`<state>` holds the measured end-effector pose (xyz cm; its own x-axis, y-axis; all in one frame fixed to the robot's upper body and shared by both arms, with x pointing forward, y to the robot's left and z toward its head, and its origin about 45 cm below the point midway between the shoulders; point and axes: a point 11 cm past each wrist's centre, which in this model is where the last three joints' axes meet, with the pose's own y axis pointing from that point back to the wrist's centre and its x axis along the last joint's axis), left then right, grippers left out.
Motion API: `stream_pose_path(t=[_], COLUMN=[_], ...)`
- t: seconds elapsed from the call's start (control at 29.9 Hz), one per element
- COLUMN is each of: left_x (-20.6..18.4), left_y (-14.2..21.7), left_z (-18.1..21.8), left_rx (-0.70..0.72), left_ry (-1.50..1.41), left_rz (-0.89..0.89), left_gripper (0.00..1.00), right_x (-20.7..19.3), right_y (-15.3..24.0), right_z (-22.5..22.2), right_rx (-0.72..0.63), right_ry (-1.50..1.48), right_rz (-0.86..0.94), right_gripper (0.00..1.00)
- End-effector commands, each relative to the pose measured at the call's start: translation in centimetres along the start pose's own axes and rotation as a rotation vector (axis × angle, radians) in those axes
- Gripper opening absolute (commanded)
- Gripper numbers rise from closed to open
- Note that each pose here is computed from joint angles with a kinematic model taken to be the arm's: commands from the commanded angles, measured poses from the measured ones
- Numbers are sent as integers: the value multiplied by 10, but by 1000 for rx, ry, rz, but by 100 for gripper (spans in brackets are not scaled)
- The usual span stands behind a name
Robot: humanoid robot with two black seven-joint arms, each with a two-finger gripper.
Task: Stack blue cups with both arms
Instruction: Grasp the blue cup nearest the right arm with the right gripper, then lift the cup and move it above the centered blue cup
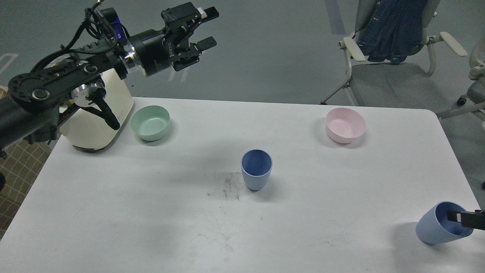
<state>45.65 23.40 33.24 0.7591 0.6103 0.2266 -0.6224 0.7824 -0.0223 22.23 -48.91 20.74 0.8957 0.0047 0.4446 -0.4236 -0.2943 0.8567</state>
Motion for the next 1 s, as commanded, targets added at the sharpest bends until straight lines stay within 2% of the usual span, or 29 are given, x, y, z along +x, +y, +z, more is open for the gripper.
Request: stream_pose_path(t=[0.0,0.13,0.2,0.27,0.3,0.63,0.8,0.9,0.97], left_x=[-1,-1,-1,-1,0,1,1,1,3], left_y=[2,3,3,3,3,5,6,6,7], left_z=[-5,-6,-6,-6,-5,-5,-5,-5,-5], left_rx=[5,6,6,6,7,8,9,9,8], left_ry=[10,11,11,11,9,9,9,9,7], left_rz=[4,4,4,4,6,9,11,11,14], left_gripper=[85,85,85,85,85,85,85,85,85], right_x=[-3,-4,-4,-5,-5,1,37,77,117], right_y=[-8,-14,-14,-14,-14,-11,-7,1,0], right_z=[-2,-5,-5,-5,-5,-8,-21,-34,-58], right_rx=[10,21,21,22,22,29,58,71,104], right_ry=[10,15,15,14,15,22,60,131,200], right_rz=[-5,-9,-10,-13,-13,8,100,170,196], right_gripper=[59,33,28,4,0,0,0,0,0])
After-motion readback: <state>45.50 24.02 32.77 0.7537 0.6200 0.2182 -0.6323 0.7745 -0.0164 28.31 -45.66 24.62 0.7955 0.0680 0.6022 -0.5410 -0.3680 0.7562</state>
